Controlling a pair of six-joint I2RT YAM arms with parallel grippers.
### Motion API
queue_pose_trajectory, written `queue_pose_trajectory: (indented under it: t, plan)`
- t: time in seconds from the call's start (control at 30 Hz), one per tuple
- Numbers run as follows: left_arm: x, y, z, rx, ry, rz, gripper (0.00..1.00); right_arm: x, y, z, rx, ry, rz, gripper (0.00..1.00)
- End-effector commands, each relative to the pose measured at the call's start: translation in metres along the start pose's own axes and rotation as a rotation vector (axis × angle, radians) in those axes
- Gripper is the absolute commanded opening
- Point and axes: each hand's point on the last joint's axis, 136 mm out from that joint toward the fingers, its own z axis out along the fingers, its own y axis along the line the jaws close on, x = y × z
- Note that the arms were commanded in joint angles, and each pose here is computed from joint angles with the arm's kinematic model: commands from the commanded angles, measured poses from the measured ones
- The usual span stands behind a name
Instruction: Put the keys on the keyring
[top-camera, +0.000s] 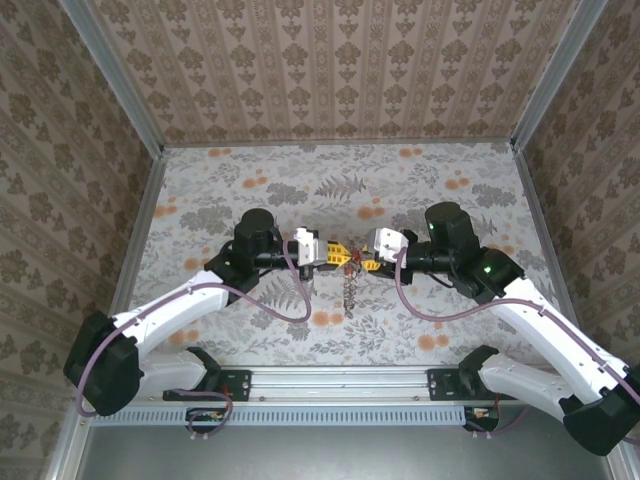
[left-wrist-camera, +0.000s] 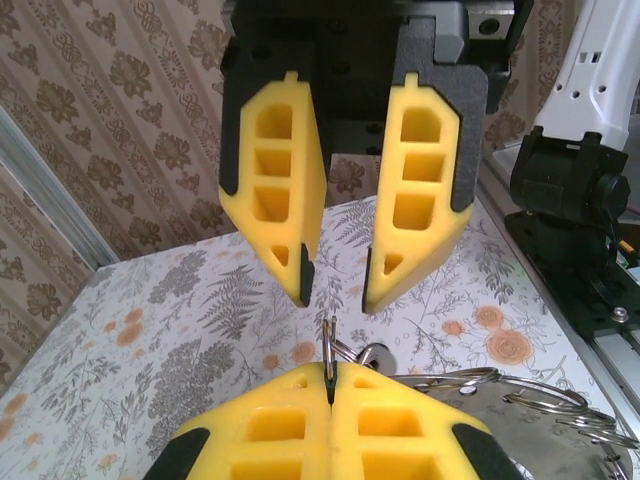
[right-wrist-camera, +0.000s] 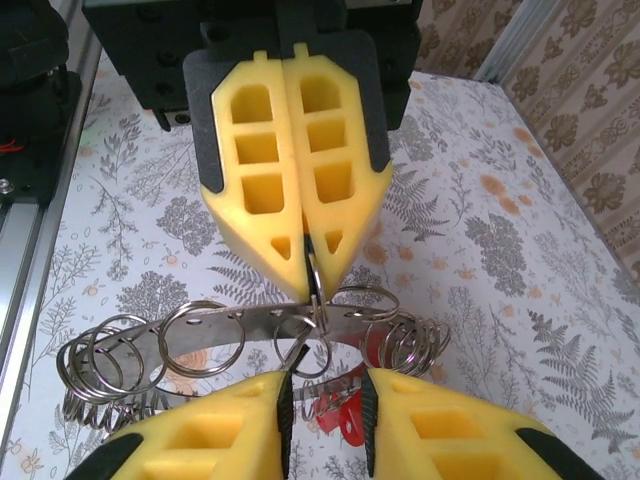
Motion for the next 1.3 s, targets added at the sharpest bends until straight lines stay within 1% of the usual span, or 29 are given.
queue_pose_trajectory:
  t: [0.0, 0.13, 0.3, 0.57, 0.6, 0.67, 0.8, 1.03, 1.2, 1.27]
  plan:
    - [-0.029, 0.006, 0.0, 0.017, -0.073, 0.046, 0.0, -0.011, 0.005, -0.002, -0.038, -0.018, -0.02, 0.26]
    - [-0.03, 0.005, 0.001, 0.027, -0.077, 0.044, 0.0, -0.011, 0.001, 0.004, -0.038, -0.018, -0.012, 0.24]
    - [-0.031, 0.004, 0.001, 0.036, -0.077, 0.043, 0.0, -0.011, -0.004, 0.008, -0.029, -0.012, -0.009, 0.15]
    - [-0.031, 0.002, 0.003, 0.06, -0.084, 0.036, 0.0, -0.01, -0.004, 0.008, -0.022, -0.012, -0.014, 0.16]
    - [-0.031, 0.001, 0.004, 0.066, -0.086, 0.034, 0.0, -0.01, -0.003, 0.008, -0.026, -0.015, -0.02, 0.17]
    - [-0.031, 0.001, 0.005, 0.072, -0.087, 0.03, 0.0, -0.012, 0.0, 0.008, -0.028, -0.017, -0.035, 0.24]
    - [-0.032, -0.001, 0.005, 0.087, -0.094, 0.023, 0.0, -0.015, 0.001, 0.003, -0.016, -0.031, -0.061, 0.24]
    - [-0.033, -0.003, 0.007, 0.12, -0.103, 0.005, 0.0, -0.018, 0.005, 0.002, -0.021, -0.048, -0.074, 0.16]
    - [-0.032, -0.003, 0.007, 0.119, -0.102, 0.001, 0.0, -0.012, 0.006, 0.006, -0.026, -0.028, -0.061, 0.05]
    - [-0.03, -0.001, 0.007, 0.112, -0.079, -0.014, 0.0, -0.011, 0.005, 0.006, -0.022, -0.021, -0.052, 0.01]
